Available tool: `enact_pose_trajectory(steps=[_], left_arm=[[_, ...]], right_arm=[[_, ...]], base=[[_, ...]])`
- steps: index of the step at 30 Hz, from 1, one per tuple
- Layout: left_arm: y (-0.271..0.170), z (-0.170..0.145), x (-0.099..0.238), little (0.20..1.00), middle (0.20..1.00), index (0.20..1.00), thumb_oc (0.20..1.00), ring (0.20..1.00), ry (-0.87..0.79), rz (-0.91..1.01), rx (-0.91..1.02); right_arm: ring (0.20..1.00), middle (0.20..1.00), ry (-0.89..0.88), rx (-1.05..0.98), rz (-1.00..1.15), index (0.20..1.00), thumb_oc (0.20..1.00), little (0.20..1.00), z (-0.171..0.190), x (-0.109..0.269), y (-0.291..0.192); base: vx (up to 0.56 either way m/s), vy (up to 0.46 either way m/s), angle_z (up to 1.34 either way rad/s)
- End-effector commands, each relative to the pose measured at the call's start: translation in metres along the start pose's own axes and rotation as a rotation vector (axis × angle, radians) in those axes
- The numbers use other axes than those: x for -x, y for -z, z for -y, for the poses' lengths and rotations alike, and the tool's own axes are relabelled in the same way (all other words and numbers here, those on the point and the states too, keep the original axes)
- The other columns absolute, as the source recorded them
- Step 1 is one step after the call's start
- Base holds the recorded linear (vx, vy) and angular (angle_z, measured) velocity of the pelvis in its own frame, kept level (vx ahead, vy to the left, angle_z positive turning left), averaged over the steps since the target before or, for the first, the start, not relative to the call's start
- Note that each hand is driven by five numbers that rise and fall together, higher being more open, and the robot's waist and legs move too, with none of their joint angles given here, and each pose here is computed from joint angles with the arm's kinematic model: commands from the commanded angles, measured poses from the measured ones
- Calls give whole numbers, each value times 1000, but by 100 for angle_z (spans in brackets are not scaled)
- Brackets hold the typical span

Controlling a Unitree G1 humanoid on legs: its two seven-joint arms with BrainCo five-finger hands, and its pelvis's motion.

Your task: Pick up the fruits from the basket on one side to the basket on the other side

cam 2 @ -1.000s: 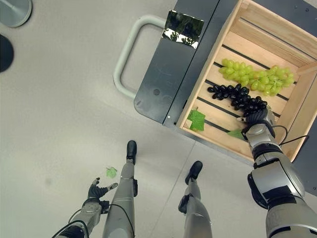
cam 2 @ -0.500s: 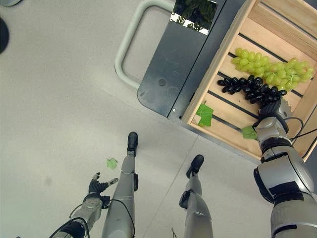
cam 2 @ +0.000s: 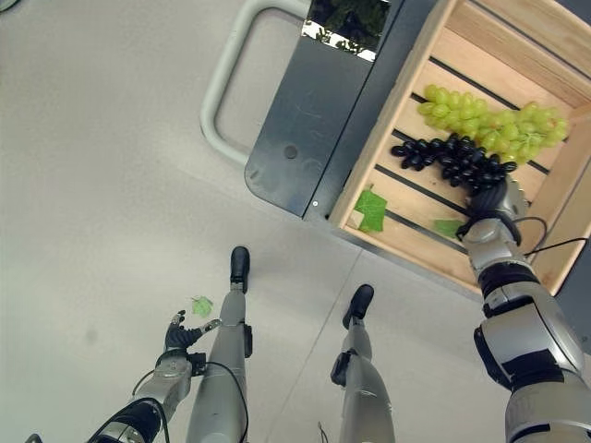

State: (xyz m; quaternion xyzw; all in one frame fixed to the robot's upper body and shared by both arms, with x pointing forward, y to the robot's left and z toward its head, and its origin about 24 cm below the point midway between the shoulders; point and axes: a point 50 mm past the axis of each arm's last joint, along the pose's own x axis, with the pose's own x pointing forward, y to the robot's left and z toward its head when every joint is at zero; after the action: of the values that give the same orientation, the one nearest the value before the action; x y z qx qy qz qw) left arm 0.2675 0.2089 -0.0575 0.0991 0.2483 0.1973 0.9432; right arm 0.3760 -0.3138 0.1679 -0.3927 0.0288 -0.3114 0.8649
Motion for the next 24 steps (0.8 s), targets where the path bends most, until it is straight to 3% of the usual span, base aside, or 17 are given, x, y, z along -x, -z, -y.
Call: enact_pose_trajectory(steps=[1,7,12,16,24], left_arm=[[-9,7,3,1000,1000,1000,1000,1000,-20,31,79],[-67,-10,8,1000,1000,1000,1000,1000,-7,331,46],[-109,-30,20,1000,1000,1000,1000,1000,35,545,-1],[-134,-37,29,1000,1000,1000,1000,1000,72,660,-42],[-161,-43,42,1000,1000,1000,1000,1000,196,775,-111]], right_arm=[[200,200,-156,-171,192,200,200,200,-48,31,-42],[200,200,-187,-133,351,200,200,200,-35,51,-39],[200,200,-200,-22,536,200,200,200,9,59,-49],[200,200,-192,81,668,200,200,200,47,63,-68],[200,200,-277,247,803,200,200,200,88,71,-96]], base=[[0,0,0],[0,0,0],[0,-3,2],[-6,1,-1],[-5,-1,-1]])
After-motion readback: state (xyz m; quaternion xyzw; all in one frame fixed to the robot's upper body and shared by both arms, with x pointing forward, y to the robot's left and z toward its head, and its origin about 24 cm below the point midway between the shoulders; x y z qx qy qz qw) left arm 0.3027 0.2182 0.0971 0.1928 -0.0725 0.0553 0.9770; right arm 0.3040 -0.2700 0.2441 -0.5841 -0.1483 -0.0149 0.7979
